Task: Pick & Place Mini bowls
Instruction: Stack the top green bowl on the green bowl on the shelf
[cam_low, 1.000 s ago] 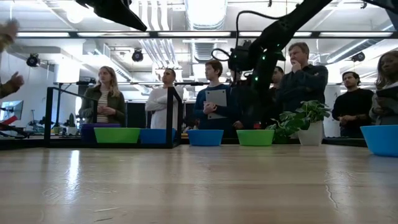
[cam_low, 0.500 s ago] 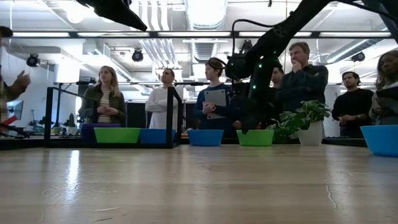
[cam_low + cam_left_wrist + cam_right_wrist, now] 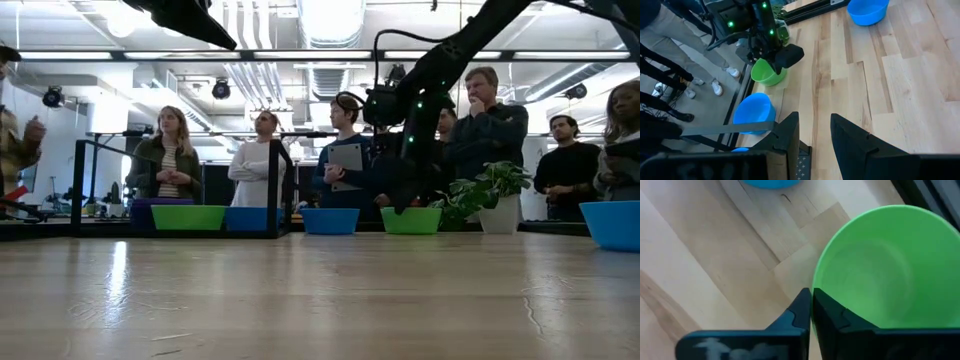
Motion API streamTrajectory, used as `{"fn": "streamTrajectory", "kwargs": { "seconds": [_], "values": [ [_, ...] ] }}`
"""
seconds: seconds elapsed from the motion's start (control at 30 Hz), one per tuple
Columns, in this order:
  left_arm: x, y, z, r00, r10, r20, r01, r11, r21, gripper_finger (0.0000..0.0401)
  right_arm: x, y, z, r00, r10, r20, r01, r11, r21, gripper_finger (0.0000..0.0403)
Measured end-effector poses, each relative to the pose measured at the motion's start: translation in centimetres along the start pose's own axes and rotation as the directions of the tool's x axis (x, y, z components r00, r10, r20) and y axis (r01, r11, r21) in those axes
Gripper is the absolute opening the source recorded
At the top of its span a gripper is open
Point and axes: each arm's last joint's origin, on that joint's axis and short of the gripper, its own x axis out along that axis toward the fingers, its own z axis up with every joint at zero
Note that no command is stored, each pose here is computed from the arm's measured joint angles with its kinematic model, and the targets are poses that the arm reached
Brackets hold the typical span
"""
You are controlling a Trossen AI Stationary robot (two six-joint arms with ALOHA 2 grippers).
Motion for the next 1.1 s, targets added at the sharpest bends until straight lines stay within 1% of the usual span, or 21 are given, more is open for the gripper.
{"fn": "streamTrajectory", "kwargs": {
  "seconds": [0.2, 0.3, 0.47, 0.6, 0.67, 0.83, 0.9, 1.0, 1.1],
  "values": [
    [0.0, 0.0, 0.0, 1.0, 0.0, 0.0, 0.0, 1.0, 0.0, 0.0107, -1.8, 2.1, -0.5, 0.999, -0.048, 0.006, 0.048, 0.998, -0.047, 0.0008],
    [0.0, 0.0, 0.0, 1.0, 0.0, 0.0, 0.0, 1.0, 0.0, 0.0107, -3.1, 3.8, -0.9, 0.999, -0.036, 0.021, 0.037, 0.996, -0.08, 0.0008],
    [0.0, 0.0, 0.0, 1.0, 0.001, 0.003, -0.001, 1.0, -0.002, 0.0107, -5.6, 7.9, -1.8, 0.997, 0.003, 0.081, 0.012, 0.981, -0.191, 0.0008],
    [0.0, 0.0, 0.0, 1.0, 0.001, 0.004, -0.001, 1.0, -0.022, 0.0107, -7.3, 11.8, -2.6, 0.993, 0.062, 0.104, -0.027, 0.953, -0.303, 0.0008],
    [0.0, 0.0, 0.0, 1.0, 0.001, 0.004, -0.001, 1.0, -0.03, 0.0107, -8.3, 13.8, -3.1, 0.988, 0.099, 0.118, -0.048, 0.927, -0.372, 0.0008],
    [0.0, 0.0, 0.0, 1.0, 0.001, 0.005, -0.001, 0.999, -0.054, 0.0107, -9.8, 18.4, -4.6, 0.976, 0.178, 0.125, -0.083, 0.837, -0.541, 0.0008],
    [0.0, 0.0, 0.0, 1.0, 0.001, 0.005, -0.001, 0.998, -0.061, 0.0107, -10.2, 20.0, -5.1, 0.969, 0.207, 0.132, -0.087, 0.792, -0.604, 0.0008],
    [0.0, 0.0, 0.1, 1.0, 0.001, 0.005, 0.0, 0.998, -0.066, 0.0107, -10.3, 22.3, -6.1, 0.965, 0.233, 0.119, -0.087, 0.714, -0.695, 0.0008],
    [0.0, 0.0, 0.0, 1.0, -0.008, 0.005, 0.008, 0.998, -0.056, 0.0107, -10.1, 24.1, -6.8, 0.964, 0.245, 0.102, -0.086, 0.65, -0.755, 0.0008]
  ]
}}
